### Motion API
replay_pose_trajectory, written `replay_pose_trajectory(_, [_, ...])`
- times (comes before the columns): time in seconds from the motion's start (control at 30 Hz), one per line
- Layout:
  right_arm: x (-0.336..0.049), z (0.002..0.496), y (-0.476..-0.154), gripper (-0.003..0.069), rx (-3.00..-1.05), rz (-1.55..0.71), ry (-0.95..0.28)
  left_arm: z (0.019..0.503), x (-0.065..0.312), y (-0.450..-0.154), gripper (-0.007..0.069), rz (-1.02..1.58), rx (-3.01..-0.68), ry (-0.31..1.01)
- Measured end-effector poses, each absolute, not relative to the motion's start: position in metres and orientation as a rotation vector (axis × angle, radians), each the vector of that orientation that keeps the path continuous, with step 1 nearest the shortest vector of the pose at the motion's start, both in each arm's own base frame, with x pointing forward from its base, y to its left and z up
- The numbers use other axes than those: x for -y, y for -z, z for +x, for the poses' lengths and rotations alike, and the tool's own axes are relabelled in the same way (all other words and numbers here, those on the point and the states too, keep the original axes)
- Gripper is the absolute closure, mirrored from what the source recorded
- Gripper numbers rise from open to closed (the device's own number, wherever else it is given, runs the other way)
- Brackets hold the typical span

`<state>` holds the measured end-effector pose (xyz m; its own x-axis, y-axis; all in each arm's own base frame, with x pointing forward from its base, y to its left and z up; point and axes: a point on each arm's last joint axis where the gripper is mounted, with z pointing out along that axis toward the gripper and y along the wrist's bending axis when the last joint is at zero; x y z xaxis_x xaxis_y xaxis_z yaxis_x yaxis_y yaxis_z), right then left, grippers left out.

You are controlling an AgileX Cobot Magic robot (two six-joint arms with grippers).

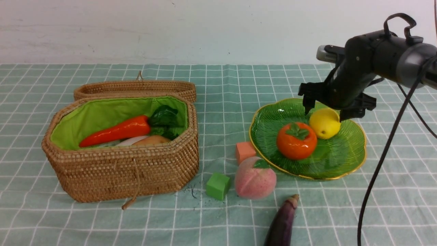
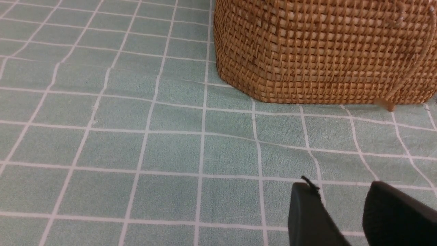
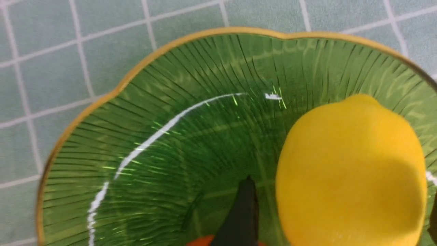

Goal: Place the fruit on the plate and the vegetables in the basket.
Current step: Use the right arm to grab a lemon and put it into the right plate, then grab a peach with your right arm and put it on the plate on the right

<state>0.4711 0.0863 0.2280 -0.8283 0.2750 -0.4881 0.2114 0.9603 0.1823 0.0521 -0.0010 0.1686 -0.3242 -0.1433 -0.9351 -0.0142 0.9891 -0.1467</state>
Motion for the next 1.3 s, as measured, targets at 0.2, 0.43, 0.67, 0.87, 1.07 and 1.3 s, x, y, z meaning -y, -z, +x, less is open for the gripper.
replay_pose_trajectory(0.2, [-0.084, 0.45, -0.272, 0.0062, -2.585, 0.297, -0.154, 0.052, 0.001, -0.169, 0.0386, -0.113, -1.898, 0.13])
replay_pose_trajectory(0.43, [-0.12, 0.393, -0.322, 0.0077, -2.614, 0.06, -0.169, 0.052, 0.001, -0.169, 0.0386, -0.113, -1.898, 0.13])
replay_pose_trajectory(0.67, [-0.178, 0.328, -0.318, 0.0077, -2.657, -0.1, -0.313, 0.052, 0.001, -0.169, 0.0386, -0.113, -1.898, 0.13])
replay_pose_trajectory(0.87, [-0.225, 0.311, -0.295, 0.005, -2.691, -0.182, -0.437, 0.052, 0.001, -0.169, 0.0386, -0.113, -1.898, 0.13])
replay_pose_trajectory(1.07, [-0.234, 0.319, -0.269, 0.0032, -2.745, -0.132, -0.415, 0.052, 0.001, -0.169, 0.0386, -0.113, -1.898, 0.13])
replay_pose_trajectory(1.3, [-0.236, 0.333, -0.236, 0.0032, -2.786, -0.105, -0.293, 0.052, 0.001, -0.169, 0.0386, -0.113, -1.898, 0.13])
